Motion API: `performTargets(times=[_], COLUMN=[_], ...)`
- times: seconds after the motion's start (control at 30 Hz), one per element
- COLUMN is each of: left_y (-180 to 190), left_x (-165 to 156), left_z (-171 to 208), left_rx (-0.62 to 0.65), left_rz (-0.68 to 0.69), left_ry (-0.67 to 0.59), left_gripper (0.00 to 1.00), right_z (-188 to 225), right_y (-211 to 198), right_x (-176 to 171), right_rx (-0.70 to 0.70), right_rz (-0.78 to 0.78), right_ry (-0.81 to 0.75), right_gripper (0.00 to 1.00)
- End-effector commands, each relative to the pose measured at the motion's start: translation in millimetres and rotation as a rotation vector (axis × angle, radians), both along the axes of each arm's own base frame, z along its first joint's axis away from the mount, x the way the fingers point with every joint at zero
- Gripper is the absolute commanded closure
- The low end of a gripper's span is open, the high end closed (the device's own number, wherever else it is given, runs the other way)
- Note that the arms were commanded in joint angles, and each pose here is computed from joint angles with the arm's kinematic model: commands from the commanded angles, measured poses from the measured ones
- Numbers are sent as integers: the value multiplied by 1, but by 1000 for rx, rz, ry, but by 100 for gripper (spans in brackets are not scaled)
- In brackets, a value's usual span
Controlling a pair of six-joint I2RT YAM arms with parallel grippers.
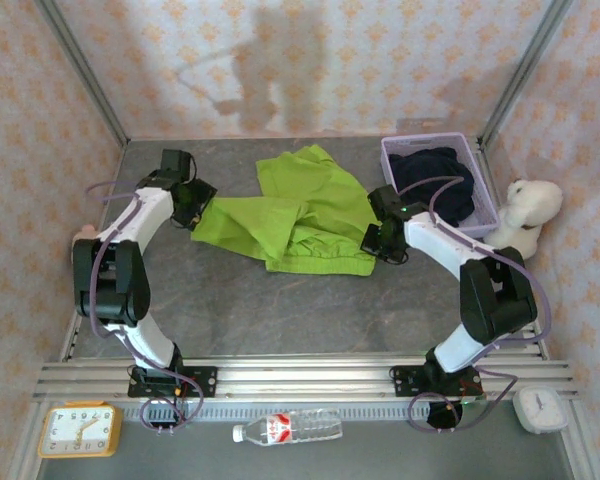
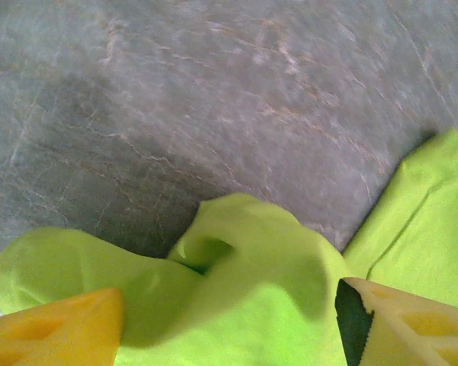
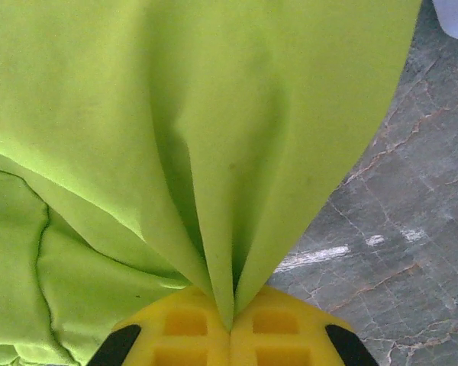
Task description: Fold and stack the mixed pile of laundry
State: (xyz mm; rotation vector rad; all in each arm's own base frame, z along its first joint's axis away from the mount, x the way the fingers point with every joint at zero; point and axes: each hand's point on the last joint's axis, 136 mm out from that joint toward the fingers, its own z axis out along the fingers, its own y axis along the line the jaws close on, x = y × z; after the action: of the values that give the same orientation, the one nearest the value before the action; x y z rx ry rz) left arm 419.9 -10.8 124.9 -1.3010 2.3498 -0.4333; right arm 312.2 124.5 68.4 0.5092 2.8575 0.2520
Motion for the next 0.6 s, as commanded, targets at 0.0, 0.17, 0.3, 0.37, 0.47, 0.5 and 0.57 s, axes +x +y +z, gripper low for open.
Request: performTargets(times=[0.0,0.17,0.3,0.37,0.47,0.5,0.57], left_y=[-23,-91,-139,-153,-170,-178,-194], left_x=[-22,-70,-82,-84,-83,-81,-78], left_z=[53,32,12,1,-15,-18,-26], left_rx=[183,195,185,241,311,317,329], left_rz=[-236,-488,-596,-649,-724,-751,-802], left_ry=[-78,-56,-83,-48,-2,-2,7], left_gripper=[26,16,5,5,7,7,10], right_z=[7,7,3,1,1,1,1], right_y=[-4,-5,-6,-6,-4,-4,-3], right_x=[-6,-9,-11,-11,-11,-10,-10], right_rx=[-22,-25,-31,-29,-20,-16,-9], right_rz=[34,48,43,40,34,30,28], right_ry=[-17,-14,3,8,8,6,7], right_gripper=[99,97,97,98,98,98,98])
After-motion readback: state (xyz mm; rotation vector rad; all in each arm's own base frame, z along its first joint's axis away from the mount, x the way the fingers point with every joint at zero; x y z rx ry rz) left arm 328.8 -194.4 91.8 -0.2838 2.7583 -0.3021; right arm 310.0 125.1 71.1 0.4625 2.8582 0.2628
